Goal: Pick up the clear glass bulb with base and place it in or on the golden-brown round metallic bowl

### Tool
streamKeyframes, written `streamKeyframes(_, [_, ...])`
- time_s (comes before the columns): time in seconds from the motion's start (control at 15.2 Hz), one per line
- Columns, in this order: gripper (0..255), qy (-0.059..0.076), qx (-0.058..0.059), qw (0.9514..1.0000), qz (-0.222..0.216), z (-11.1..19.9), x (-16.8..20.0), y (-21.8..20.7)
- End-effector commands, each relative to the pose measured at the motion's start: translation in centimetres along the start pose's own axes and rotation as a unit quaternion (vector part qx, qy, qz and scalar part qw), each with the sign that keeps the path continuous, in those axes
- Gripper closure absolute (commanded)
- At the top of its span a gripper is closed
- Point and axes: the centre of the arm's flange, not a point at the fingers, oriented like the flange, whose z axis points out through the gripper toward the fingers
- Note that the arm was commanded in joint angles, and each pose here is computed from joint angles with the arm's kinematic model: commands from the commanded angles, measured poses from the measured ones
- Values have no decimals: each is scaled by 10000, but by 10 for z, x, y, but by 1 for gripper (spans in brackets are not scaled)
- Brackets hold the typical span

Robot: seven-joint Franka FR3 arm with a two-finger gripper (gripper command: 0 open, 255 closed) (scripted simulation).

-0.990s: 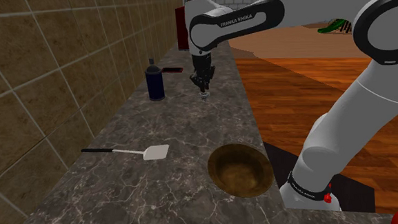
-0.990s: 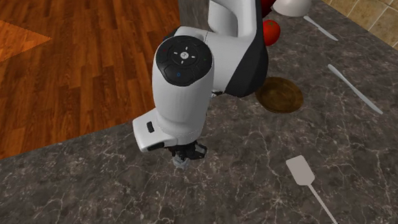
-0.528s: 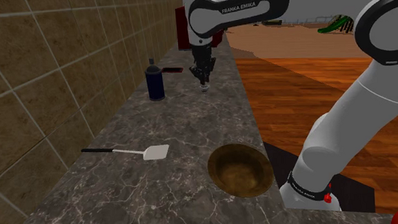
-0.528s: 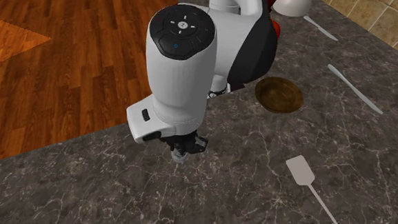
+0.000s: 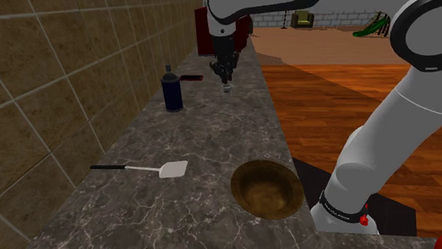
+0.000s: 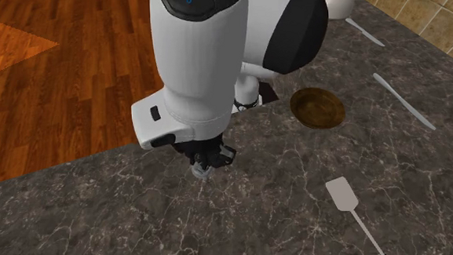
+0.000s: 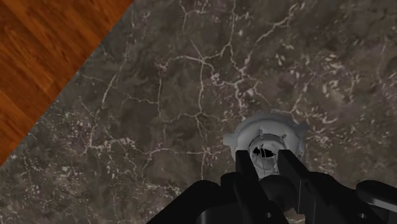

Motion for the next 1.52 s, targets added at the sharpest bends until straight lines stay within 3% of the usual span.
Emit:
streamKeyframes(0.0, [255, -2, 0, 10000, 0, -11, -1, 1])
streamKeyframes(0.2, [255, -2, 0, 10000, 0, -25, 0, 3])
streamKeyframes(1.45, [255, -2, 0, 10000, 0, -60, -209, -133])
